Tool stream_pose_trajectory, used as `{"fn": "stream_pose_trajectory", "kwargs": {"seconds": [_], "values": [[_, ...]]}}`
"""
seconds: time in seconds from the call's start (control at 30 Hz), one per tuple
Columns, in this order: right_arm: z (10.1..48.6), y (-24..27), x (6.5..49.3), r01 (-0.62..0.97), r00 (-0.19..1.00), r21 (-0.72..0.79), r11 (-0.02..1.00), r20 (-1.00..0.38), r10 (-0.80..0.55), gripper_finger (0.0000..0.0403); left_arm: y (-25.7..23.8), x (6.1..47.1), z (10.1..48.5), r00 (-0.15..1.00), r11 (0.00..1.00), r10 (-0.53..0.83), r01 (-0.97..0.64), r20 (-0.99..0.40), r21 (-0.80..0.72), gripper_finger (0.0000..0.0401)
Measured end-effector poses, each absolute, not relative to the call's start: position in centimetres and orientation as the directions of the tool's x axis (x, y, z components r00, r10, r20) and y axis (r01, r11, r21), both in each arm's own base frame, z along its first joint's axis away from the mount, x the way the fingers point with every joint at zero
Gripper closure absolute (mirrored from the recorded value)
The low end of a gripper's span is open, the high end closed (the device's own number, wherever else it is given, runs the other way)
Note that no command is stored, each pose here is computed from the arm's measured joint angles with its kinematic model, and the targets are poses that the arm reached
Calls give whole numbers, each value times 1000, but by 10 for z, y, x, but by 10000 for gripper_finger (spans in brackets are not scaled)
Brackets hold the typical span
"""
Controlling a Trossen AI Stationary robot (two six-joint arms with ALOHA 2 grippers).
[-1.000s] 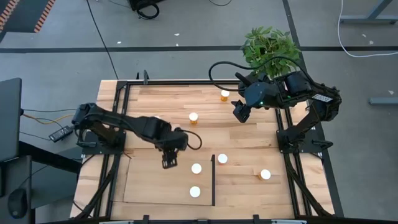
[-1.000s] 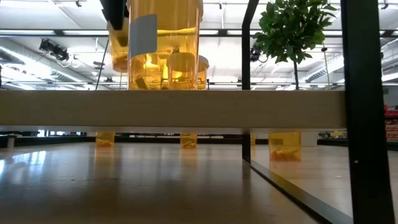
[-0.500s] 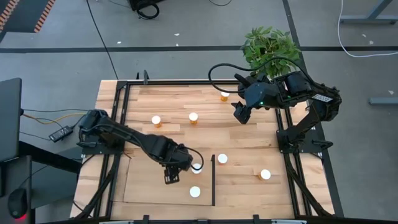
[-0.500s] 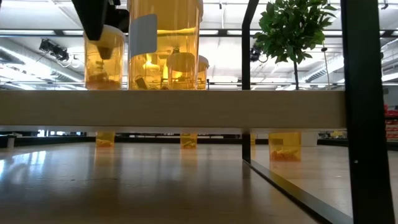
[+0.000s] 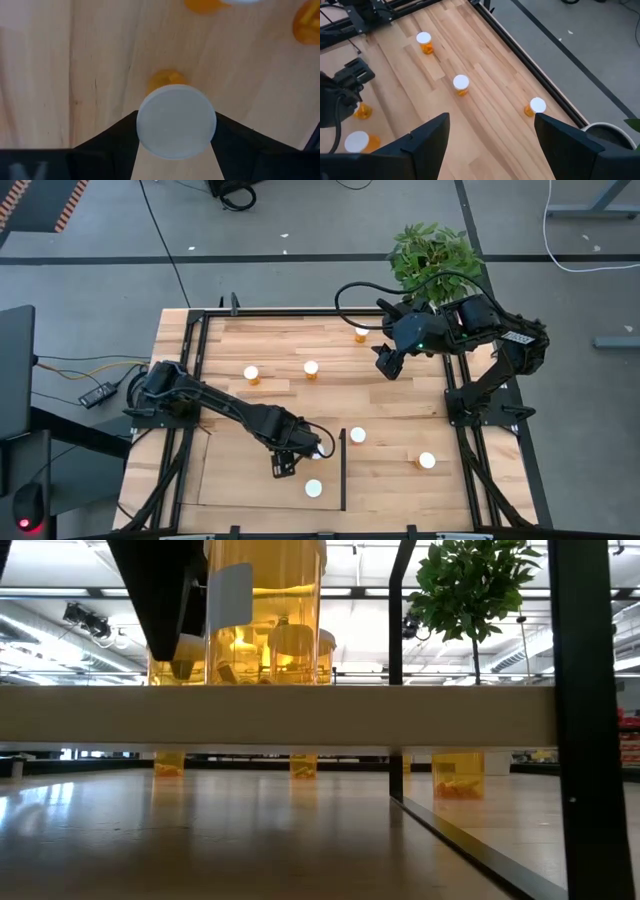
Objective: Pick and place medicine bottles onto shelf by color
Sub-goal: Put the orange pill bottle on the shelf
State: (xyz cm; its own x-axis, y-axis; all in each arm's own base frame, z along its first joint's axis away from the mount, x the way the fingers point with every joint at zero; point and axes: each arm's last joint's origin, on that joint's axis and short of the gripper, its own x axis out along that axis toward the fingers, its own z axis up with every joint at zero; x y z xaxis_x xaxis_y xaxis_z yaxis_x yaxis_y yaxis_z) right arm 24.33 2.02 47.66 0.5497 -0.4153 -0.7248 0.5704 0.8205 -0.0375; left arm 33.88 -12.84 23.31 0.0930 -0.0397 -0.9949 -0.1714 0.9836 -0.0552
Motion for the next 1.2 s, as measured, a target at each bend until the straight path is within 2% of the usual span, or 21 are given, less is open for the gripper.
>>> {"fn": "stream_pose_trajectory", "kwargs": {"seconds": [0.93, 1.07, 1.2], "values": [[476, 21, 243, 567, 551, -28, 823, -729, -405, 104, -131, 341, 234, 110, 968, -90, -224, -990, -113, 171], [476, 21, 243, 566, 551, -30, 824, -729, -405, 104, -130, 341, 234, 105, 966, -102, -226, -989, -123, 152], [476, 21, 243, 563, 552, -27, 826, -731, -400, 104, -130, 341, 234, 100, 965, -106, -230, -989, -127, 113]]}}
